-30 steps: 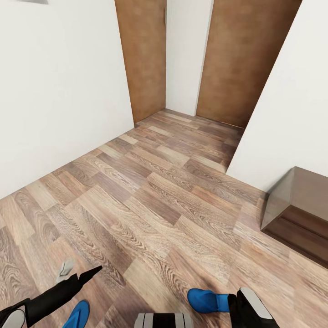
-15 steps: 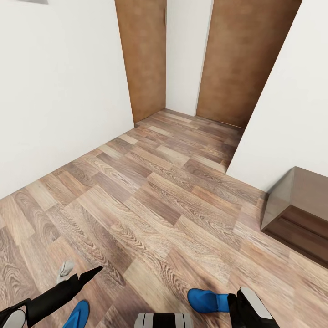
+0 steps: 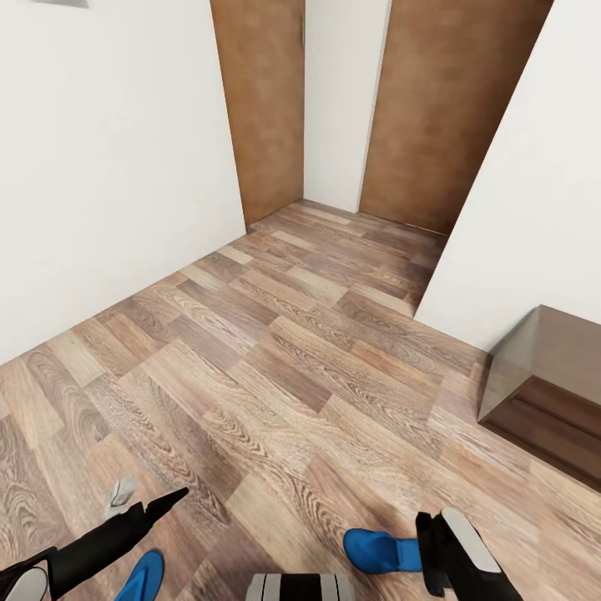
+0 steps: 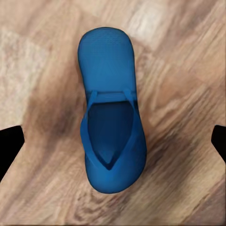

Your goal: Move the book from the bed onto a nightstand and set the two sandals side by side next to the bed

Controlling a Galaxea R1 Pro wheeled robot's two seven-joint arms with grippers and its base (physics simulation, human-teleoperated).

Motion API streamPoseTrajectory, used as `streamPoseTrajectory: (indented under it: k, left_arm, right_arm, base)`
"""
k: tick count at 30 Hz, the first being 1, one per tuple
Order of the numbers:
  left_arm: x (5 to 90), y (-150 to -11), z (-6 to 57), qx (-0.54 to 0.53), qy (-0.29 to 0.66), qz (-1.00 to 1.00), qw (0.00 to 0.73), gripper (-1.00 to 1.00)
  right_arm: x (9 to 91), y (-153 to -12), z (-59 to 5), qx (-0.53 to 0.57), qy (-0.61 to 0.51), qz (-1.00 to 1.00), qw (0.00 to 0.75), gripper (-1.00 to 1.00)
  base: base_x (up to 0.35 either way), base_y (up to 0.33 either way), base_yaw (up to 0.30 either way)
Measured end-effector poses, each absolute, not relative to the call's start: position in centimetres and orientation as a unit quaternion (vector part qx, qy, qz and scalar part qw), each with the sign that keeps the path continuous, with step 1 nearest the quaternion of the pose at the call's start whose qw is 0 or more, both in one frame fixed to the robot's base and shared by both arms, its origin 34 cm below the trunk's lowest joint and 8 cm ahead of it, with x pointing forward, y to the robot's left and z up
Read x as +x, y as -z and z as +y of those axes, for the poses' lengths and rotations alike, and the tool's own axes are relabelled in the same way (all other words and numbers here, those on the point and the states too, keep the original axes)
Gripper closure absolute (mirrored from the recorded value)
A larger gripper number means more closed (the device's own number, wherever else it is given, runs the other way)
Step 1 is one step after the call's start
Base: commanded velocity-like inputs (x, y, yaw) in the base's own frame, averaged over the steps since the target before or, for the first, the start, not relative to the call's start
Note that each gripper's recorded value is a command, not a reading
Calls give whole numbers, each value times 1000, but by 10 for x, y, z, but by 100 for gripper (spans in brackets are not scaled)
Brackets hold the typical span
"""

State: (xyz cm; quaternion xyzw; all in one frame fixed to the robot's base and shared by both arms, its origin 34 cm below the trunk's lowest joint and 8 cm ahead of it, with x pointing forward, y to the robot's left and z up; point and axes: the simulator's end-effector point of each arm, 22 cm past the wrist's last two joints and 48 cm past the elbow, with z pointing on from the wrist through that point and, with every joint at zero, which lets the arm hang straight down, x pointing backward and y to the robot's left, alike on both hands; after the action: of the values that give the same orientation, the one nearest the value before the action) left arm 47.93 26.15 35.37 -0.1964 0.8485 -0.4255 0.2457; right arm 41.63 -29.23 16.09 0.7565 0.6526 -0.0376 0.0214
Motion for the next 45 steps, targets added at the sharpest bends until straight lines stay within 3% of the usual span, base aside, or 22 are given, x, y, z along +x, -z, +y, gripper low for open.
streamPoseTrajectory:
  k: [18,45]
  left_arm:
    - [479,-353,260,-197,426,848,245,-100]
    - [479,-353,261,-197,426,848,245,-100]
  right_arm:
    - [422,-161,-253,690,9,724,0,-100]
    - [422,-161,-251,687,8,727,-1,-100]
  base:
    - [0,0,0]
    - [0,0,0]
